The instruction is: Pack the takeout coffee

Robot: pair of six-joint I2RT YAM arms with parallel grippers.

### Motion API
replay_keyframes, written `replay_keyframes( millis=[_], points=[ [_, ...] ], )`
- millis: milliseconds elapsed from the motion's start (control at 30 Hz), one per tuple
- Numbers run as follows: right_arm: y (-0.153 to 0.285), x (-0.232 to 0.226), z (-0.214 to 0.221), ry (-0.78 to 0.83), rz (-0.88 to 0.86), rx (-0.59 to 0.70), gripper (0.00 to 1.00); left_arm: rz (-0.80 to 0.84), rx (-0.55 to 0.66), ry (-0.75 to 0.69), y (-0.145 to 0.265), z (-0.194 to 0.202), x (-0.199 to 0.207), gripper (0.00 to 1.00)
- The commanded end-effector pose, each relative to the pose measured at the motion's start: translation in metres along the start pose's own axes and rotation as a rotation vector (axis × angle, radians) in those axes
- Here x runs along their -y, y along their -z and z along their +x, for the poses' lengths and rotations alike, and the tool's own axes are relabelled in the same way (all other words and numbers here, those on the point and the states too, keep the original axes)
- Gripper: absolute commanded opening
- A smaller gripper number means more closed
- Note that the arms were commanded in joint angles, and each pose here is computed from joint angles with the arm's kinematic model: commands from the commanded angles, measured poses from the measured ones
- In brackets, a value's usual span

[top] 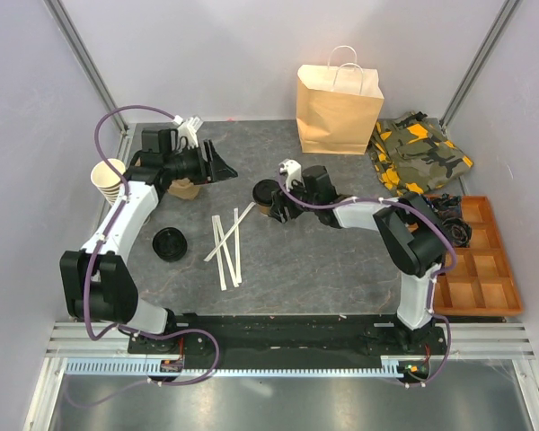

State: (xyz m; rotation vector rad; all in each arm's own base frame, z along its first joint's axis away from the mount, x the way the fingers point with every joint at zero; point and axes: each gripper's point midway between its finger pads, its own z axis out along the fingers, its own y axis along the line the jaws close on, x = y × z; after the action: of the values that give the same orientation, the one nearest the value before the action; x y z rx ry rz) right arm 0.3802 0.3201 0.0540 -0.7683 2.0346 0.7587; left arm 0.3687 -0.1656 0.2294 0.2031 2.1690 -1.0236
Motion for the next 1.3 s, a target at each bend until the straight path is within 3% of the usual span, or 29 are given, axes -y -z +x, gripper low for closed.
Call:
replay_keyframes(
  millis=[0,800,1067,1267],
  points=[
    [-0.026,-0.015,-0.021,0.037,-0.087,0.019,0.71,0.036,0.028,0.024,0.007,-0.009,0.002,0.64],
    [-0.104,-0.037,-0.046,-0.008,-0.184,0.051,0.73,0.037,0.027,-0.055,0.017,-0.009,0.006,0.64],
    [-0.065,-0.038,-0.090,-0.004,-0.175,0.112,0.83,0.011,0.063,-0.139,0.025,-0.034,0.014,0.66],
    [-0.006,-0.047,-0.137,-0.004,-0.170,0.160,0.97,-0.156,0.068,-0.312,0.039,-0.072,-0.003,0.67]
  ],
)
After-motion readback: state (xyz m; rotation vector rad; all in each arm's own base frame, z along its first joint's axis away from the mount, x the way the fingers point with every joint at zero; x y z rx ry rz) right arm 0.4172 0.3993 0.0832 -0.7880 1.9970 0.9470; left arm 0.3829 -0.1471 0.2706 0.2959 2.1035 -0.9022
